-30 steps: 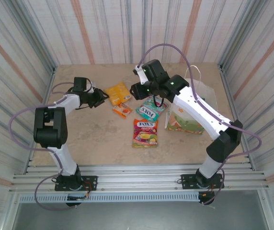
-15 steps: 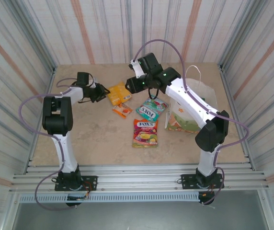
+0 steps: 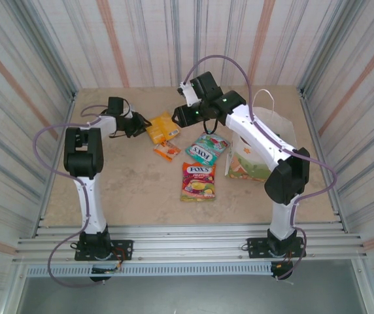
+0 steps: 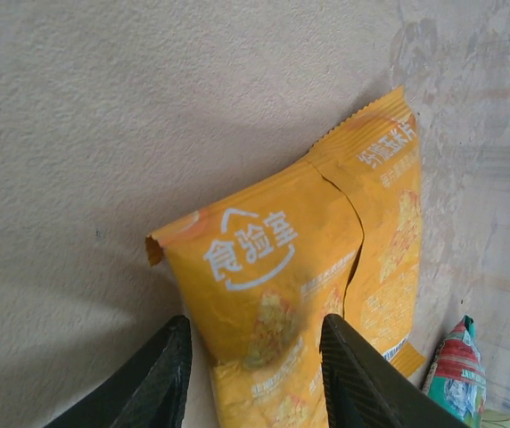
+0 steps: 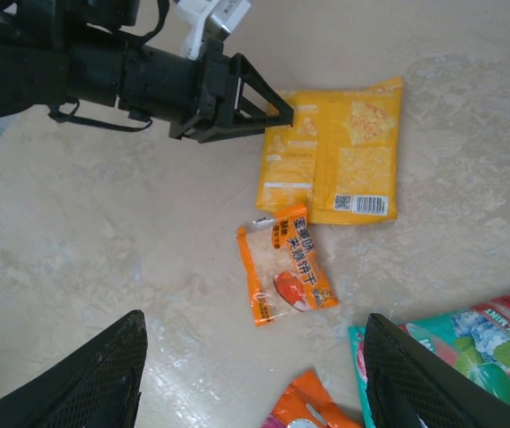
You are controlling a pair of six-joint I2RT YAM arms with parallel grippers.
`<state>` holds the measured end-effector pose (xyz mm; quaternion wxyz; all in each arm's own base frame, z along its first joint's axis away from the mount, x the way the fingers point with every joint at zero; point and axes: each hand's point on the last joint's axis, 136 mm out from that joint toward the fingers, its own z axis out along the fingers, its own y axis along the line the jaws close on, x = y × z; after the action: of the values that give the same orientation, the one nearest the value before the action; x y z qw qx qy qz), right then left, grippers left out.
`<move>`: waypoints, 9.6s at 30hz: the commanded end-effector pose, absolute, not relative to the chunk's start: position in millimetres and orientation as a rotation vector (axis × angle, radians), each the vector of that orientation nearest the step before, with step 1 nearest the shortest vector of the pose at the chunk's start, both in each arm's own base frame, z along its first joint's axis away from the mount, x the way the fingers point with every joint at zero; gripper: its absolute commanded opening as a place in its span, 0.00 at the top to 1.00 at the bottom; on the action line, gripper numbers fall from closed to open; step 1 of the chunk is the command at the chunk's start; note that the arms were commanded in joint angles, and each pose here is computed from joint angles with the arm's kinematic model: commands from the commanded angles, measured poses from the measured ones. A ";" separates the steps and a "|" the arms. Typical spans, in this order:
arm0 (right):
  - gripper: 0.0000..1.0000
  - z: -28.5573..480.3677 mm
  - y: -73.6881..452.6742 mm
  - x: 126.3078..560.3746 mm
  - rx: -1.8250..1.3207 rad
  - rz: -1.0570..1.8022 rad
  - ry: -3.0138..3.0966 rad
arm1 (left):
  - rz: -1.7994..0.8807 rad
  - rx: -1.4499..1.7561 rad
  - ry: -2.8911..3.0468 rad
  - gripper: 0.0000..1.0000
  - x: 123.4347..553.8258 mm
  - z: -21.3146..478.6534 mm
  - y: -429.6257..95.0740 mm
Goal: Place the snacks into the paper bag
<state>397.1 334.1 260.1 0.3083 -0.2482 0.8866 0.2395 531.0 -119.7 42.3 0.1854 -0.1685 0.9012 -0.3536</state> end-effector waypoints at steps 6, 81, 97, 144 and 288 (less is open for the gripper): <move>0.35 267.2 334.4 404.3 -0.671 0.657 2.319 | -1.047 -0.464 2.544 0.63 538.1 32.7 -122.0; 0.44 388.5 243.1 278.8 -0.652 1.199 1.583 | -1.396 0.936 1.445 1.00 285.2 416.0 -269.5; 0.95 390.1 237.6 278.9 -0.659 1.120 1.544 | -1.377 0.901 1.475 0.81 292.7 410.0 -270.9; 0.98 336.6 39.9 284.0 -1.049 -0.037 1.948 | -0.996 0.759 1.994 0.26 354.4 282.5 -278.0; 0.38 339.0 197.2 186.0 -0.794 0.683 1.900 | -0.217 1.441 2.119 1.00 239.0 255.3 -211.7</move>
<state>190.0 187.4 322.7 0.4484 -0.2841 0.8043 0.2669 246.7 -217.6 232.0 0.2590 0.4868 0.8283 -0.0996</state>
